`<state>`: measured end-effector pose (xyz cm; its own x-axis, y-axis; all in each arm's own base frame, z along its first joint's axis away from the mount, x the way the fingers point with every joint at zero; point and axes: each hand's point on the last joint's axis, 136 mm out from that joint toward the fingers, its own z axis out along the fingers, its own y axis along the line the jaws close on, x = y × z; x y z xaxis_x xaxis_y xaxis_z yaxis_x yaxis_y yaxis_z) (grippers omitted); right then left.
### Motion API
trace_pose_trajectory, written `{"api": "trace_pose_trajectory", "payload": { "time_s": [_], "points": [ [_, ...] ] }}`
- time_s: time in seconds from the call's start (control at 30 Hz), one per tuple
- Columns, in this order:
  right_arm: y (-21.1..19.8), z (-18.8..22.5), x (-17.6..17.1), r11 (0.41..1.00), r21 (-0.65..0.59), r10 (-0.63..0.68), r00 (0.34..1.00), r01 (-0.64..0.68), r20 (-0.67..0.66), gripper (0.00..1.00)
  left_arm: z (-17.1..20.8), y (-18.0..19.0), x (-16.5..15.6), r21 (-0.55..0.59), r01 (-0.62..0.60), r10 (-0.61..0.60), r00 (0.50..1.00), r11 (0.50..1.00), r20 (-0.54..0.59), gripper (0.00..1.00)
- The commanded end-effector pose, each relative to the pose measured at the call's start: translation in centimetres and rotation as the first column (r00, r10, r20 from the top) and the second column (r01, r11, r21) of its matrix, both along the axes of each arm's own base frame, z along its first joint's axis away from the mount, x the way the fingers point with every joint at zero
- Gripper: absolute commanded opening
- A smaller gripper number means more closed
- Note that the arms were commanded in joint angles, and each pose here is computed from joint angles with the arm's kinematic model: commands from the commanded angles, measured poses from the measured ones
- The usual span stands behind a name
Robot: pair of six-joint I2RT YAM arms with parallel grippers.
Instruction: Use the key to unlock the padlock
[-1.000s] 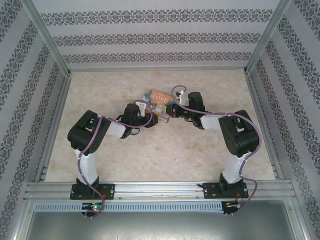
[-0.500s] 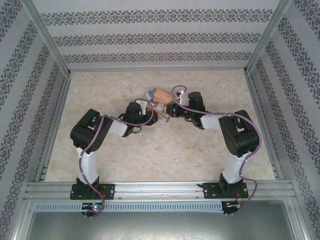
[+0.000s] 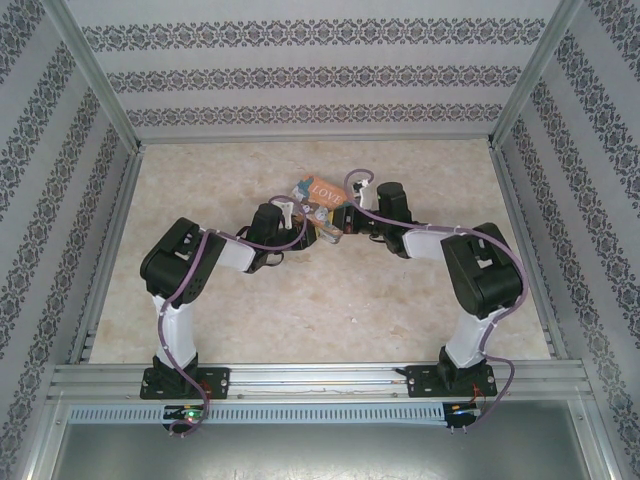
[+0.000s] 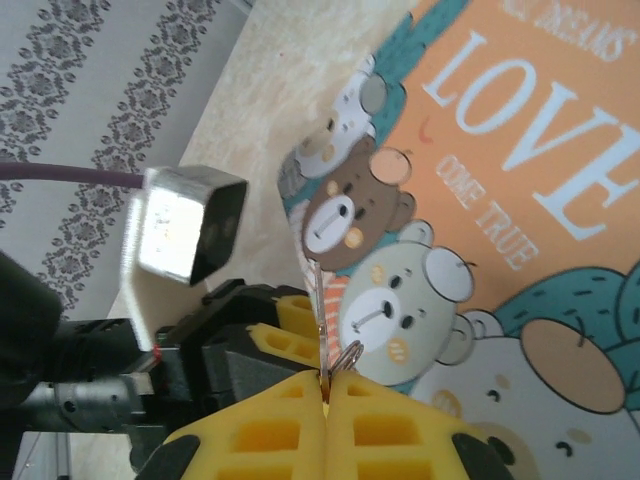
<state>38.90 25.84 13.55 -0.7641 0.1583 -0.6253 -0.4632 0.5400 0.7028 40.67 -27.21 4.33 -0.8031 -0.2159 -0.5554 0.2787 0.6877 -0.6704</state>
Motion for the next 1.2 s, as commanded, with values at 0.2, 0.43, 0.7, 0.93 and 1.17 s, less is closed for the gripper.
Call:
{"api": "trace_pose_trajectory", "payload": {
  "time_s": [0.2, 0.43, 0.7, 0.93, 1.17],
  "points": [
    [-2.7, 1.0, -3.8, 0.986, -0.165, 0.0, 0.986, 0.027, 0.165, 0.0, 5.1, -2.3, -1.1, -0.102, 0.078, -0.083, 0.995, 0.992, -0.048, 0.25],
    [-2.6, -1.9, -7.4, 0.948, -0.32, 0.075, 0.972, 0.0, 0.222, 0.0, 6.5, -3.1, -0.9, -0.144, 0.08, -0.094, 0.991, 0.986, -0.096, 0.25],
    [-0.8, -5.3, -8.0, 0.919, -0.393, 0.122, 0.973, -0.035, 0.198, 0.0, 7.4, -3.3, -0.5, -0.157, 0.067, -0.085, 0.99, 0.985, -0.111, 0.25],
    [-0.1, -6.8, -7.1, 0.913, -0.406, 0.111, 0.975, -0.024, 0.191, 0.0, 7.6, -3.3, -0.4, -0.155, 0.066, -0.085, 0.989, 0.986, -0.118, 0.24],
    [-0.2, -7.2, -5.7, 0.914, -0.404, 0.06, 0.973, 0.037, 0.224, 0.0, 7.5, -3.3, -0.4, -0.153, 0.065, -0.084, 0.989, 0.986, -0.123, 0.23]
  ]
}}
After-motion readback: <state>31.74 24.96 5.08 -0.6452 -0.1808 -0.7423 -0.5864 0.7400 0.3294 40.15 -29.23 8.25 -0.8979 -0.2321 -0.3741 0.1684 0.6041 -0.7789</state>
